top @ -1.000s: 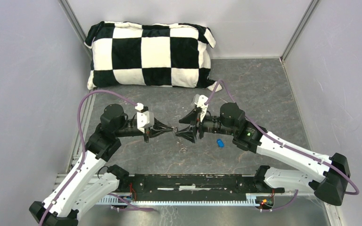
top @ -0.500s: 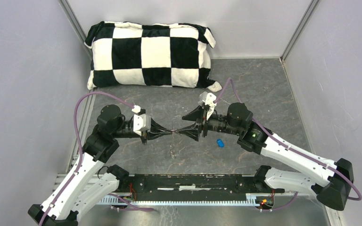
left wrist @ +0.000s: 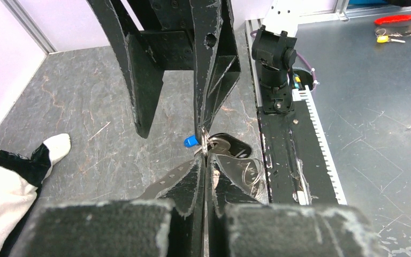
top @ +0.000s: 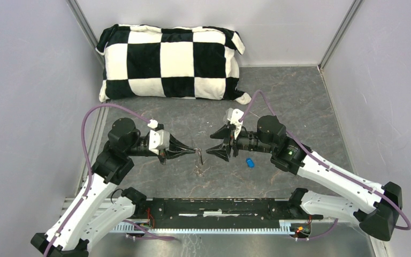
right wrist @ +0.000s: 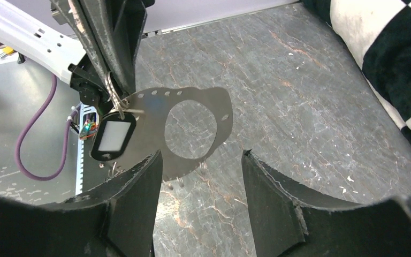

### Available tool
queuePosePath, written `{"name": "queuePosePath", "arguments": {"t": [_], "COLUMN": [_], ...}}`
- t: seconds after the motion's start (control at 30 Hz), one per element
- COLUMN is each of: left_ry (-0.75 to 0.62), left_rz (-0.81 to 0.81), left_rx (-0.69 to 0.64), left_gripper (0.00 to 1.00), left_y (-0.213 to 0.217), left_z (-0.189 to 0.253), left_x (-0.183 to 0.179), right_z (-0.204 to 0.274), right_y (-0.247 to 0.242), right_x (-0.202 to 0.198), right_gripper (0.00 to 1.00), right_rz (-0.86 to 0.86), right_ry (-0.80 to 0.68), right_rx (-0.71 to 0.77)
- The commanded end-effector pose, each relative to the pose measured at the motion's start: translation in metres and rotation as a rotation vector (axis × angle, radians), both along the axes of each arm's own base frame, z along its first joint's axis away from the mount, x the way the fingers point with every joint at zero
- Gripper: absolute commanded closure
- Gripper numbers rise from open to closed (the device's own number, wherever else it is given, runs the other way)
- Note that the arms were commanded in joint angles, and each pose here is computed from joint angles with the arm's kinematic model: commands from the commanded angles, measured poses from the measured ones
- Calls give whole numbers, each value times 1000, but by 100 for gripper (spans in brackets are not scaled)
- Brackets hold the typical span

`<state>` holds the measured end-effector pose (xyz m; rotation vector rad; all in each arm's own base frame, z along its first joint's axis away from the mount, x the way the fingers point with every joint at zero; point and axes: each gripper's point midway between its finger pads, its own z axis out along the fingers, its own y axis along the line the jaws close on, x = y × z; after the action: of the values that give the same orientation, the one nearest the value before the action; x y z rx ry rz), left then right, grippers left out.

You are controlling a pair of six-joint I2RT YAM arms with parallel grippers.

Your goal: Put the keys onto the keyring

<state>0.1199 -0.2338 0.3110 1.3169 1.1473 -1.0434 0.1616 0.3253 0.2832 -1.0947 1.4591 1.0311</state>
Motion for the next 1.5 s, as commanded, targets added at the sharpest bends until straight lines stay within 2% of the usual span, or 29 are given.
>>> {"name": "queuePosePath", "arguments": {"t": [0.0,0.13,0.27,0.33,0.53,0.8,1.03,1.47], "left_ry": [-58,-57,-60,-60,-55,-74,-85,-93], "left_rz": [-29,-25,-2,7,6,9,30,25], "left_rx": [-41,-39,-38,-37,-33,-24,-22,-19], "left_gripper": [98,98,98,98,98,98,98,98], "left_y": [-1,0,0,0,0,2,3,4], "left_z": [26,26,26,26,23,23,23,23], "left_x": [-6,-5,-1,0,0,0,3,1], "right_z": [18,24,34,35,41,53,44,47], "right_y": [5,8,11,10,13,17,28,30], "right_x": [-5,-12,-27,-29,-32,-42,-44,-37], "right_gripper": [41,40,25,24,30,32,35,82], "right_rz": [59,94,175,182,203,263,320,290], "right_ry": [-54,-55,-67,-75,-73,-43,24,12], "right_rx": [50,99,143,145,159,203,180,171]}}
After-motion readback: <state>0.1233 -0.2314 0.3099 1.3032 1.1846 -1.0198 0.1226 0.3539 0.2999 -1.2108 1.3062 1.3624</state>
